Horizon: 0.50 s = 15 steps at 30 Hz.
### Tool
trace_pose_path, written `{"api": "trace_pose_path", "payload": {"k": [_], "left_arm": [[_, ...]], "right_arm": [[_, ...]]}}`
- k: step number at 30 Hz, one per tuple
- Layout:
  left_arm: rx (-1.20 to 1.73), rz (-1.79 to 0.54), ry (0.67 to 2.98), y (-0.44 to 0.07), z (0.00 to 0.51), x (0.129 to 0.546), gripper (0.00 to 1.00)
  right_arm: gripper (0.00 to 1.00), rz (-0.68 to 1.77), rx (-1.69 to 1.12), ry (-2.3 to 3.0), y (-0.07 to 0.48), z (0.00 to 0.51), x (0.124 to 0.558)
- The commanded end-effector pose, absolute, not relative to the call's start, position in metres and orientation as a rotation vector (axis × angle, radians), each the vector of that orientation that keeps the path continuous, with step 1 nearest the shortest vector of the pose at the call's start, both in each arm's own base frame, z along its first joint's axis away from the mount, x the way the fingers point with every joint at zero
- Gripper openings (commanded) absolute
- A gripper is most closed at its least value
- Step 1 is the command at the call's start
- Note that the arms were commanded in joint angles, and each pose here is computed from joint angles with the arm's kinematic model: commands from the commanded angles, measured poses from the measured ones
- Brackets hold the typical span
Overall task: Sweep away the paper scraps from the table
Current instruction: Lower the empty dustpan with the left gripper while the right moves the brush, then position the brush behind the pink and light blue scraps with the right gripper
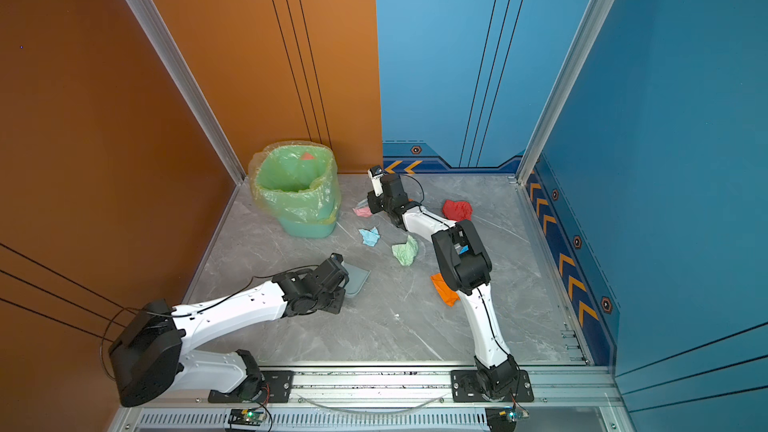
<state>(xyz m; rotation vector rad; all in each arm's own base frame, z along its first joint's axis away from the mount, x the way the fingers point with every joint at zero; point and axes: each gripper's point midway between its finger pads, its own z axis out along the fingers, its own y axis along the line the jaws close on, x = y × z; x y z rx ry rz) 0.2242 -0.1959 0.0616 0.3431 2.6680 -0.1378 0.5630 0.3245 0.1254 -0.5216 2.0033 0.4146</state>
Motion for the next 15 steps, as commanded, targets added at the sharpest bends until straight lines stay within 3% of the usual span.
{"api": "trace_pose_path", "payload": {"k": [1,15], "left_arm": [[0.332,-0.131,2.630,-0.202,0.071,0.233,0.00],[0.343,-0.123,2.659,-0.208,0.061,0.235,0.00]], "right_arm": [[0.00,0.353,-0.570,2.041,0.324,0.118,0.559],[0.00,0.406,-0.716,2.185,0.310,0.086,0.488]]}}
